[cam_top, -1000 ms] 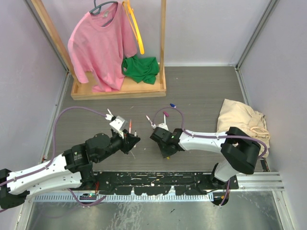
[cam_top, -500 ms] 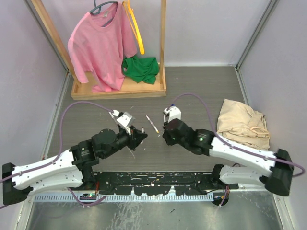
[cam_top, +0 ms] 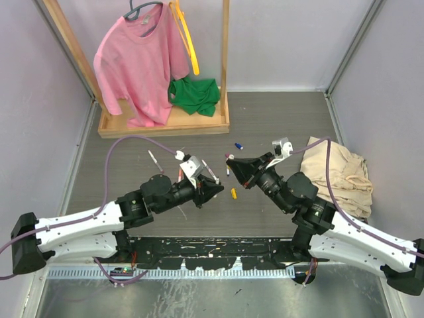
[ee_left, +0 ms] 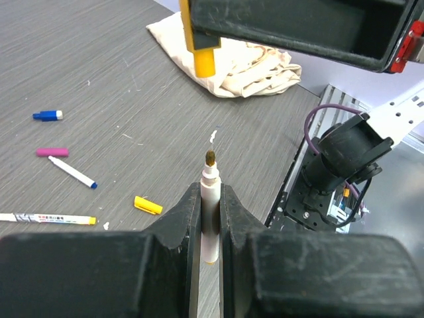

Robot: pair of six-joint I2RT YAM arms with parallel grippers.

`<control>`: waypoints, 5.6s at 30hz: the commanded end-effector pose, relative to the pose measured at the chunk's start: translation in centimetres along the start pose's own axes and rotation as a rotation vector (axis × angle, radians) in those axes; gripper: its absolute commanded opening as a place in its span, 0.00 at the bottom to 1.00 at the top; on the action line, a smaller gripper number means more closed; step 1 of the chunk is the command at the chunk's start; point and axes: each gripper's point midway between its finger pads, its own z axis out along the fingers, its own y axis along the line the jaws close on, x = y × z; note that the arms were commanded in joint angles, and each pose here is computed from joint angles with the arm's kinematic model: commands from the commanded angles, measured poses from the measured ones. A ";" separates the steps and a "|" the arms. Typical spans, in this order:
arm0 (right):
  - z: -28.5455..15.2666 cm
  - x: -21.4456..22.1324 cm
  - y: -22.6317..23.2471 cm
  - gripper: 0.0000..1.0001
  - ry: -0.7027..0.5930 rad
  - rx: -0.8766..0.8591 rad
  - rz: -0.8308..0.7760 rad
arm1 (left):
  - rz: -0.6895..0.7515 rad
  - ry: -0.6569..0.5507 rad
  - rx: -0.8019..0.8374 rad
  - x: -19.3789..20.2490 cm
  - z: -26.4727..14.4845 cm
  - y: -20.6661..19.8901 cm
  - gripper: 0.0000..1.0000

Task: Insert the pens into the pen caps
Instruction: Insert the pen cap onto the pen, then press the pen cap onto the pen.

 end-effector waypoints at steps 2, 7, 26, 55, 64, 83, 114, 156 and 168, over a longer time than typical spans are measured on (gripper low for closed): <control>0.2 -3.4 3.3 0.00 -0.148 -0.151 0.073 | 0.030 -0.087 0.075 -2.7 0.4 -1.6 0.00; 0.5 -3.0 4.5 0.00 -0.131 -0.215 0.067 | 0.033 -0.079 0.072 -2.6 0.5 -1.5 0.00; 0.0 -1.0 4.6 0.00 -0.058 -0.251 0.027 | 0.019 -0.107 0.049 -2.8 0.1 -1.0 0.00; -0.2 0.5 3.9 0.00 -0.005 -0.238 -0.002 | 0.017 -0.113 0.039 -2.9 0.1 -0.9 0.00; -0.2 1.4 3.5 0.00 0.016 -0.228 -0.008 | 0.014 -0.116 0.034 -2.9 0.1 -0.8 0.00; -0.7 7.2 2.1 0.00 0.116 -0.282 -0.053 | -0.009 -0.134 -0.059 -2.9 0.2 0.9 0.00; -3.6 21.8 -1.2 0.00 0.383 -0.127 -0.029 | -0.127 -0.312 -0.088 -3.9 -0.3 3.6 0.00; 2.9 0.7 3.0 0.57 0.223 0.124 -0.136 | -0.103 -0.199 -0.004 -3.1 1.2 1.9 0.00; 3.5 2.3 2.9 0.51 0.277 0.098 -0.146 | -0.101 -0.194 -0.005 -3.0 1.3 1.9 0.00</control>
